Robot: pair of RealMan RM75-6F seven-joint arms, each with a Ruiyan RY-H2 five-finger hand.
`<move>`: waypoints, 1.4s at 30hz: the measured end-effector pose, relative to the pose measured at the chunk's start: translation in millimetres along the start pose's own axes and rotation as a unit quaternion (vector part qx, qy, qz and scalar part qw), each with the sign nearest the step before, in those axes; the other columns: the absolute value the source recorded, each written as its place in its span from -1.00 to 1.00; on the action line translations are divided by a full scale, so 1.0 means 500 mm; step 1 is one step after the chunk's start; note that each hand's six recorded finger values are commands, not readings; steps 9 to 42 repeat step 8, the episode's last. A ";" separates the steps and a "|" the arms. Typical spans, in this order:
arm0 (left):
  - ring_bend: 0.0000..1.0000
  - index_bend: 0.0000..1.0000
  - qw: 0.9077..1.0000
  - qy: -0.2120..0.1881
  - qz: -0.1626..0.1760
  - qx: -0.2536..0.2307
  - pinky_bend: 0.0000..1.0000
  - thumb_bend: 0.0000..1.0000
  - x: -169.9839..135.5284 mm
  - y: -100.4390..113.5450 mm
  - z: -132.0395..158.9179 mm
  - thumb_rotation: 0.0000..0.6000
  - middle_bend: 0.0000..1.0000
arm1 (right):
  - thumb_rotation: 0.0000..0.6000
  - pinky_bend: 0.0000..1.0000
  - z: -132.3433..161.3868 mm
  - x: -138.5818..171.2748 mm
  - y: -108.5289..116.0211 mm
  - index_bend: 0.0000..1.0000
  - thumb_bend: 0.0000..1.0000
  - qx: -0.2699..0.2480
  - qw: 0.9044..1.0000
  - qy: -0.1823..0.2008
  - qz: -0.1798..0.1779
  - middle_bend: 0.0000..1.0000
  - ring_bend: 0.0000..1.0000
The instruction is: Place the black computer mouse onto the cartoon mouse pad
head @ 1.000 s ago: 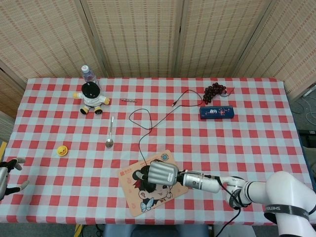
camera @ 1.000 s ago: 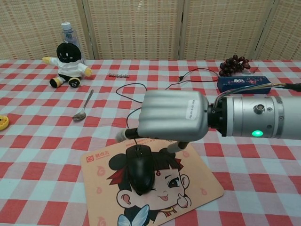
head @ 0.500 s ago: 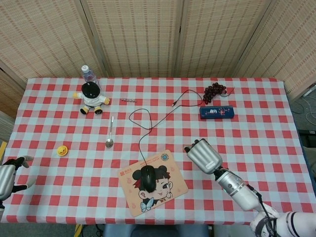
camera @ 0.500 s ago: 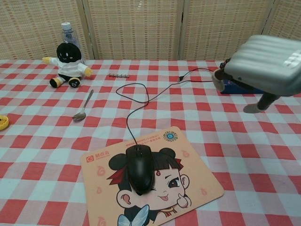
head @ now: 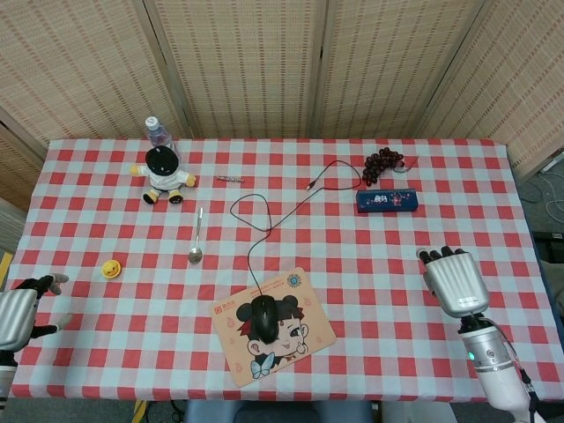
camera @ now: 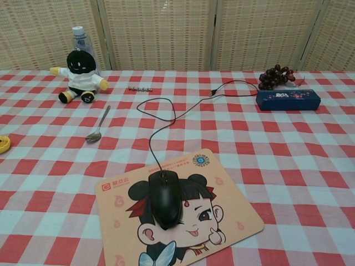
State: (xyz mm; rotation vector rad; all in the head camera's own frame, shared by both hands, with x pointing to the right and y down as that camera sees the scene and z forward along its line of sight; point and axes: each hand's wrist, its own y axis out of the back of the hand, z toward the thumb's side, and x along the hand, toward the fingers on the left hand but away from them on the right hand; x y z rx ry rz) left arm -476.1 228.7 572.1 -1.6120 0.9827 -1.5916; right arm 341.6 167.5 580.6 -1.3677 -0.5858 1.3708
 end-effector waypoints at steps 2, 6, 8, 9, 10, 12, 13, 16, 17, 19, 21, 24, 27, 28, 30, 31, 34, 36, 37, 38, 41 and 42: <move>-0.19 -0.16 1.000 -0.003 0.002 0.001 0.28 -0.82 -0.002 -0.001 0.003 1.00 -0.06 | 1.00 0.42 -0.023 0.016 -0.008 -0.18 -0.38 -0.012 1.000 -0.015 0.001 0.28 0.09; -0.19 -0.15 1.000 -0.010 0.010 0.001 0.28 -0.82 -0.004 -0.003 0.010 1.00 -0.06 | 1.00 0.42 -0.071 0.045 -0.021 -0.18 -0.38 -0.037 0.998 -0.045 -0.003 0.28 0.09; -0.19 -0.15 1.000 -0.012 0.011 0.001 0.28 -0.82 -0.004 -0.006 0.012 1.00 -0.06 | 1.00 0.42 -0.089 0.055 -0.025 -0.18 -0.38 -0.050 0.997 -0.056 -0.005 0.27 0.08; -0.19 -0.15 1.000 -0.012 0.011 0.001 0.28 -0.82 -0.004 -0.006 0.012 1.00 -0.06 | 1.00 0.42 -0.089 0.055 -0.025 -0.18 -0.38 -0.050 0.997 -0.056 -0.005 0.27 0.08; -0.19 -0.15 1.000 -0.012 0.011 0.001 0.28 -0.82 -0.004 -0.006 0.012 1.00 -0.06 | 1.00 0.42 -0.089 0.055 -0.025 -0.18 -0.38 -0.050 0.997 -0.056 -0.005 0.27 0.08; -0.19 -0.15 1.000 -0.012 0.011 0.001 0.28 -0.82 -0.004 -0.006 0.012 1.00 -0.06 | 1.00 0.42 -0.089 0.055 -0.025 -0.18 -0.38 -0.050 0.997 -0.056 -0.005 0.27 0.08; -0.19 -0.15 1.000 -0.012 0.011 0.001 0.28 -0.82 -0.004 -0.006 0.012 1.00 -0.06 | 1.00 0.42 -0.089 0.055 -0.025 -0.18 -0.38 -0.050 0.997 -0.056 -0.005 0.27 0.08; -0.19 -0.15 1.000 -0.012 0.011 0.001 0.28 -0.82 -0.004 -0.006 0.012 1.00 -0.06 | 1.00 0.42 -0.089 0.055 -0.025 -0.18 -0.38 -0.050 0.997 -0.056 -0.005 0.27 0.08; -0.19 -0.15 1.000 -0.012 0.011 0.001 0.28 -0.82 -0.004 -0.006 0.012 1.00 -0.06 | 1.00 0.42 -0.089 0.055 -0.025 -0.18 -0.38 -0.050 0.997 -0.056 -0.005 0.27 0.08; -0.19 -0.15 1.000 -0.012 0.011 0.001 0.28 -0.82 -0.004 -0.006 0.012 1.00 -0.06 | 1.00 0.42 -0.089 0.055 -0.025 -0.18 -0.38 -0.050 0.997 -0.056 -0.005 0.27 0.08; -0.19 -0.15 1.000 -0.012 0.011 0.001 0.28 -0.82 -0.004 -0.006 0.012 1.00 -0.06 | 1.00 0.42 -0.089 0.055 -0.025 -0.18 -0.38 -0.050 0.997 -0.056 -0.005 0.27 0.08; -0.19 -0.15 1.000 -0.012 0.011 0.001 0.28 -0.82 -0.004 -0.006 0.012 1.00 -0.06 | 1.00 0.42 -0.089 0.055 -0.025 -0.18 -0.38 -0.050 0.997 -0.056 -0.005 0.27 0.08; -0.19 -0.15 1.000 -0.012 0.011 0.001 0.28 -0.82 -0.004 -0.006 0.012 1.00 -0.06 | 1.00 0.42 -0.089 0.055 -0.025 -0.18 -0.38 -0.050 0.997 -0.056 -0.005 0.27 0.08; -0.19 -0.15 1.000 -0.012 0.011 0.001 0.28 -0.82 -0.004 -0.006 0.012 1.00 -0.06 | 1.00 0.42 -0.089 0.055 -0.025 -0.18 -0.38 -0.050 0.997 -0.056 -0.005 0.27 0.08; -0.19 -0.15 1.000 -0.012 0.011 0.001 0.28 -0.82 -0.004 -0.006 0.012 1.00 -0.06 | 1.00 0.42 -0.089 0.055 -0.025 -0.18 -0.38 -0.050 0.997 -0.056 -0.005 0.27 0.08; -0.19 -0.15 1.000 -0.012 0.011 0.001 0.28 -0.82 -0.004 -0.006 0.012 1.00 -0.06 | 1.00 0.42 -0.089 0.055 -0.025 -0.18 -0.38 -0.050 0.997 -0.056 -0.005 0.27 0.08; -0.19 -0.15 1.000 -0.012 0.011 0.001 0.28 -0.82 -0.004 -0.006 0.012 1.00 -0.06 | 1.00 0.42 -0.089 0.055 -0.025 -0.18 -0.38 -0.050 0.997 -0.056 -0.005 0.27 0.08; -0.19 -0.15 1.000 -0.012 0.011 0.001 0.28 -0.82 -0.004 -0.006 0.012 1.00 -0.06 | 1.00 0.42 -0.089 0.055 -0.025 -0.18 -0.38 -0.050 0.997 -0.056 -0.005 0.27 0.08; -0.19 -0.15 1.000 -0.012 0.011 0.001 0.28 -0.82 -0.004 -0.006 0.012 1.00 -0.06 | 1.00 0.42 -0.089 0.055 -0.025 -0.18 -0.38 -0.050 0.997 -0.056 -0.005 0.27 0.08; -0.19 -0.15 1.000 -0.012 0.011 0.001 0.28 -0.82 -0.004 -0.006 0.012 1.00 -0.06 | 1.00 0.42 -0.089 0.055 -0.025 -0.18 -0.38 -0.050 0.997 -0.056 -0.005 0.27 0.08; -0.19 -0.15 1.000 -0.012 0.011 0.001 0.28 -0.82 -0.004 -0.006 0.012 1.00 -0.06 | 1.00 0.42 -0.089 0.055 -0.025 -0.18 -0.38 -0.050 0.997 -0.056 -0.005 0.27 0.08; -0.19 -0.15 1.000 -0.012 0.011 0.001 0.28 -0.82 -0.004 -0.006 0.012 1.00 -0.06 | 1.00 0.42 -0.089 0.055 -0.025 -0.18 -0.38 -0.050 0.997 -0.056 -0.005 0.27 0.08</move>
